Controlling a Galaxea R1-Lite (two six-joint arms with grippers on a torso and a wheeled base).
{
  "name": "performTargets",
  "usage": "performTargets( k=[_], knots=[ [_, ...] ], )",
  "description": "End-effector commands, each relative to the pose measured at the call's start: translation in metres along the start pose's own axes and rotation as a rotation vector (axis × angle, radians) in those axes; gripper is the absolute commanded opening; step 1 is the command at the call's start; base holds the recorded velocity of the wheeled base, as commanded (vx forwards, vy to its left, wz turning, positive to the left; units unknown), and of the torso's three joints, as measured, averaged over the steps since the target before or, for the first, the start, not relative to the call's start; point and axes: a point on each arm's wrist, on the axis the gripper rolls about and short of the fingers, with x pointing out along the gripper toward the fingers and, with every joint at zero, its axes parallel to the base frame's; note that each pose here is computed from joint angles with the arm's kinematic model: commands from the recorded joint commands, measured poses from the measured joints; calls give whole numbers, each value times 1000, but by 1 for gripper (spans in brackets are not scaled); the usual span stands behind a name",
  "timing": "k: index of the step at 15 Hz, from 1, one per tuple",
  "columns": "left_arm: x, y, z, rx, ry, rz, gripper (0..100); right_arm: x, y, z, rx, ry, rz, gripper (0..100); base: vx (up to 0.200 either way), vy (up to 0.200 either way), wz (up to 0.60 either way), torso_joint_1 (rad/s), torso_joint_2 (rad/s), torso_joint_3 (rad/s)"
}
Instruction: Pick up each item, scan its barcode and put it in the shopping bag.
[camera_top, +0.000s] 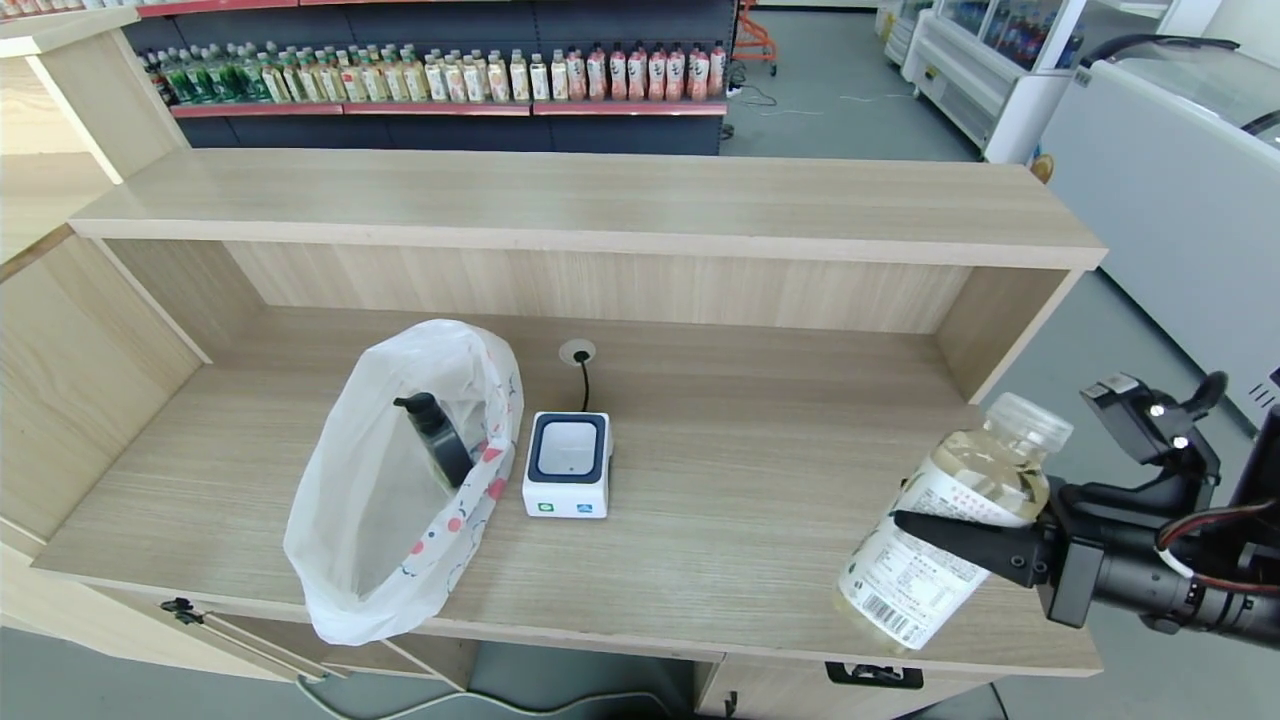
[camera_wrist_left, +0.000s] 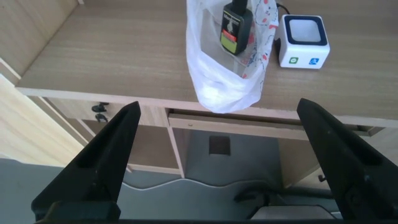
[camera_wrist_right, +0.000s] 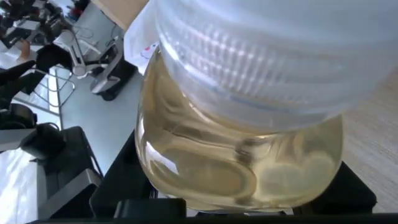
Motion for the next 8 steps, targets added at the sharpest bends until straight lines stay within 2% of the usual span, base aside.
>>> performTargets(
  k=[1,4,8],
  knots=[
    [0,0,0,0,0,0,100,10,6,-6,24,34,76,0,0,0,0,0,0,0],
    [0,0,0,0,0,0,100,28,14,-14,36,74,168,0,0,0,0,0,0,0],
    [0,0,0,0,0,2,100,43,11,-22,37,88,201,0,0,0,0,0,0,0]
  ],
)
